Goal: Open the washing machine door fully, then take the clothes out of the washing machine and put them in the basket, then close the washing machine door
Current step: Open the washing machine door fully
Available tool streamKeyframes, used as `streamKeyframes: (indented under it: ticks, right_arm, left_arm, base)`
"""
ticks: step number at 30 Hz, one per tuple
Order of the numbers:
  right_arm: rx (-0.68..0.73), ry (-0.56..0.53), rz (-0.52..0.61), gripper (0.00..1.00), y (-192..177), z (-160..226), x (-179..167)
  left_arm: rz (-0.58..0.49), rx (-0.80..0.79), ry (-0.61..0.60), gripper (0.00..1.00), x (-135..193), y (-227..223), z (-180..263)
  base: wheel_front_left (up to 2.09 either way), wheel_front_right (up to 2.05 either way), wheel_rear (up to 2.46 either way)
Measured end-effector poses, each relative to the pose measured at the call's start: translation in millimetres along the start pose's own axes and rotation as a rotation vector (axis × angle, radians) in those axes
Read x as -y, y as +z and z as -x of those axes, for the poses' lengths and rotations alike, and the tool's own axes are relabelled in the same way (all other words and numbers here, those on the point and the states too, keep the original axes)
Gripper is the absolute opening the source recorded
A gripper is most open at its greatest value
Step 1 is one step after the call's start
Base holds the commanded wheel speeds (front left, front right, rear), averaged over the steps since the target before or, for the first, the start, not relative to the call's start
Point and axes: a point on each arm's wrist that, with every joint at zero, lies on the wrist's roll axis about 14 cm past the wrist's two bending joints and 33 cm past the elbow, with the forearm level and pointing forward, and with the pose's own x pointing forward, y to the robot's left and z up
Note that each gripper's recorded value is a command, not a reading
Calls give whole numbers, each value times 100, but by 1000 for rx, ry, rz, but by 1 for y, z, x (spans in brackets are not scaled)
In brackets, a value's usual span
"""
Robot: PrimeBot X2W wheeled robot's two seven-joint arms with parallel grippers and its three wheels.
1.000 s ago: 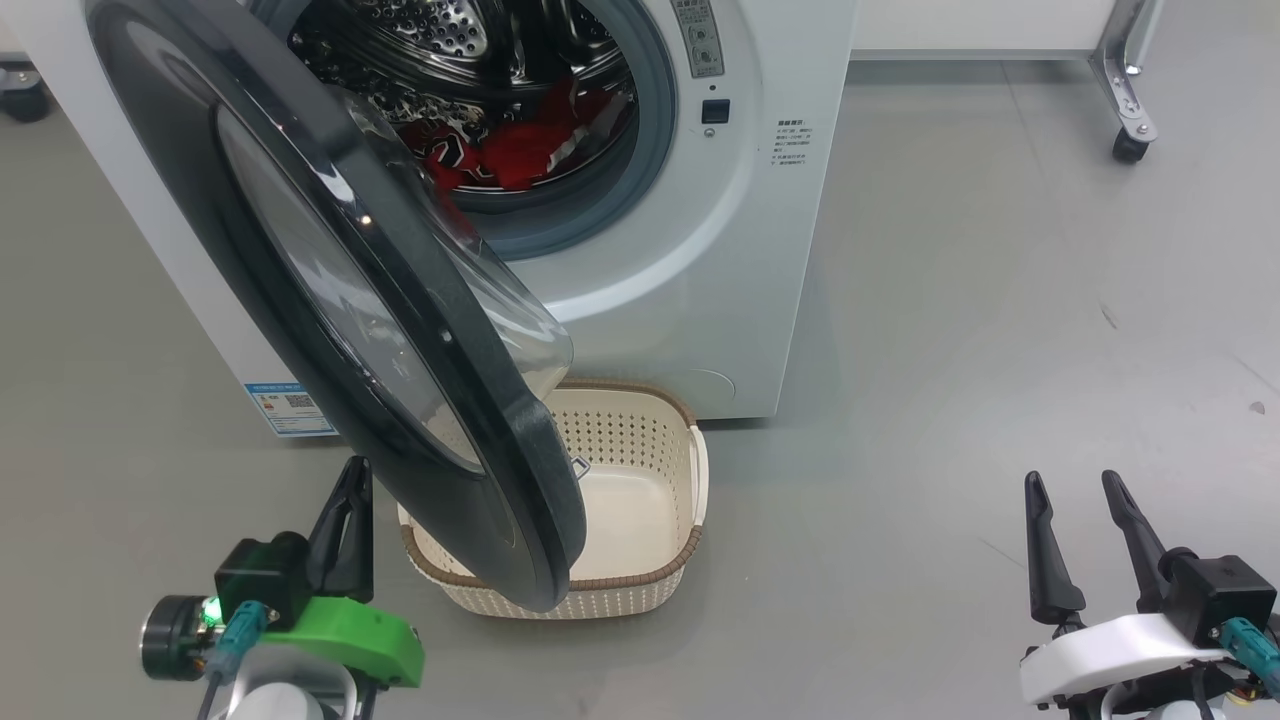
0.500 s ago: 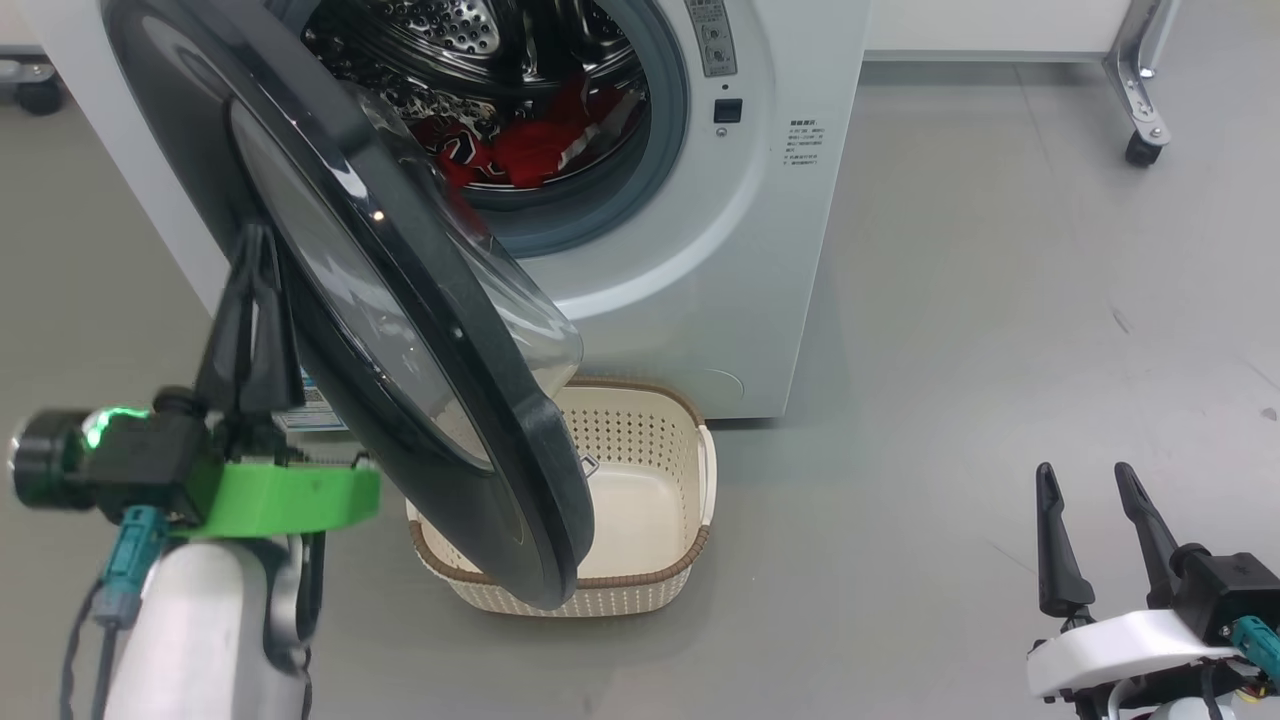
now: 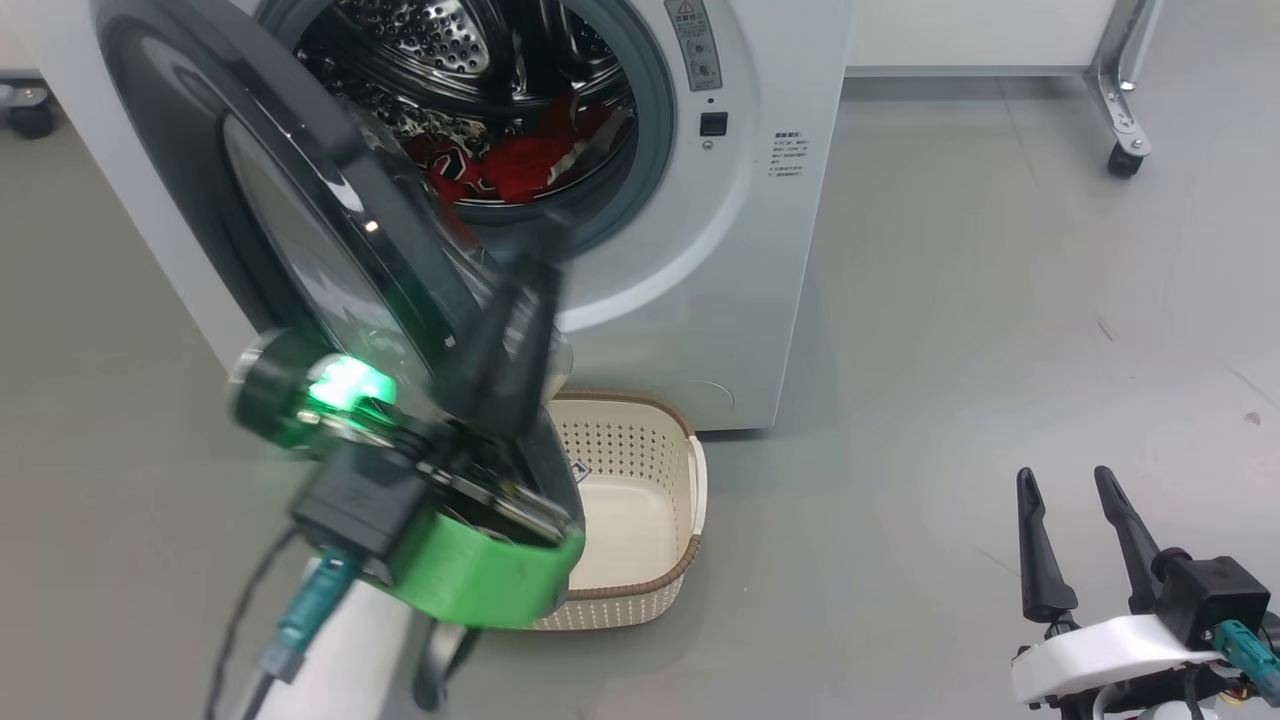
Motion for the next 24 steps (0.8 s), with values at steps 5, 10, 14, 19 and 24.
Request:
streamKeyframes:
  ticks: [5,10,14,19,24]
  right_arm:
    - [-1,-9,7,100,0,4,5]
    - [-9,-19,6,100,-3,7,7]
    - [-10,-25,0,100,-4,8,9]
    - [-16,-33,-2,100,-5,7,12]
    - [-26,-22,2,100,-9,5,10]
  left_arm:
    - [110,-102,-99,0,39,-23,10]
    - [204,-244,-154,0,69,-52,27]
    - [253,-344,-151,0,79,-72,42]
    - [254,-443,-80,0,69,-95,55]
    - [224,-554,27,0,46,-123,69]
  base:
    - [0,0,0]
    - [0,0,0]
    - [0,0,0]
    - [0,0,0]
    - [0,0,0]
